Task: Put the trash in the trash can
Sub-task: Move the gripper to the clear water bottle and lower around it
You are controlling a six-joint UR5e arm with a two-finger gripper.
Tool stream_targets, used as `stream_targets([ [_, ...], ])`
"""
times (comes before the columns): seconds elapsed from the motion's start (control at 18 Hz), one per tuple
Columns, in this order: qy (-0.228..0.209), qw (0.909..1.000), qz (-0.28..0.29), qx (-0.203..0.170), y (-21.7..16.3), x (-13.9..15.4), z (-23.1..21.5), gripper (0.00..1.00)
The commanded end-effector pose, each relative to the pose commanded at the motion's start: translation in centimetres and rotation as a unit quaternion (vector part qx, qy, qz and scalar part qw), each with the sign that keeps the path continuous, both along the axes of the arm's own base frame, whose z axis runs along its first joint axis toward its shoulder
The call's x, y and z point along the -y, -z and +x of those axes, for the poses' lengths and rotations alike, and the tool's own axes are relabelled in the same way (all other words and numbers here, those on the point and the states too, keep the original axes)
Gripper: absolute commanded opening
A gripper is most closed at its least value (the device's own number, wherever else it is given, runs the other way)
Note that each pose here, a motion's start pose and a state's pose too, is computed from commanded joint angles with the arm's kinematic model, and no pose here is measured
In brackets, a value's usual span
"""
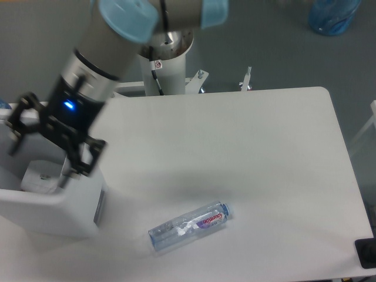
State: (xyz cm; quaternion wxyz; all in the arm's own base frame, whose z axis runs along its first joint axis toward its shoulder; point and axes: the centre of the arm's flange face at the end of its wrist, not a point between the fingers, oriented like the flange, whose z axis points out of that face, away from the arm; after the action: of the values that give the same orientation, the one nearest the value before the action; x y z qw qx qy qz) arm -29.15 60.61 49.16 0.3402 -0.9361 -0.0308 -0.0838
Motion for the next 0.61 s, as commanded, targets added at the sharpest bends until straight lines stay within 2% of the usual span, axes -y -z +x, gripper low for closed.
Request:
stream_targets([
  [0.22, -0.007, 0.9963, -0.04, -0.075, 3.0, 0.5, -4.7, 1.0],
  [0.39, -0.014, 0.996, -0.046, -0.075, 5.4, 0.8, -7.9, 1.0],
  [0.61, 0.005, 0.9954, -0.072, -0.064, 10.7, -0.3, -9.1, 1.0],
])
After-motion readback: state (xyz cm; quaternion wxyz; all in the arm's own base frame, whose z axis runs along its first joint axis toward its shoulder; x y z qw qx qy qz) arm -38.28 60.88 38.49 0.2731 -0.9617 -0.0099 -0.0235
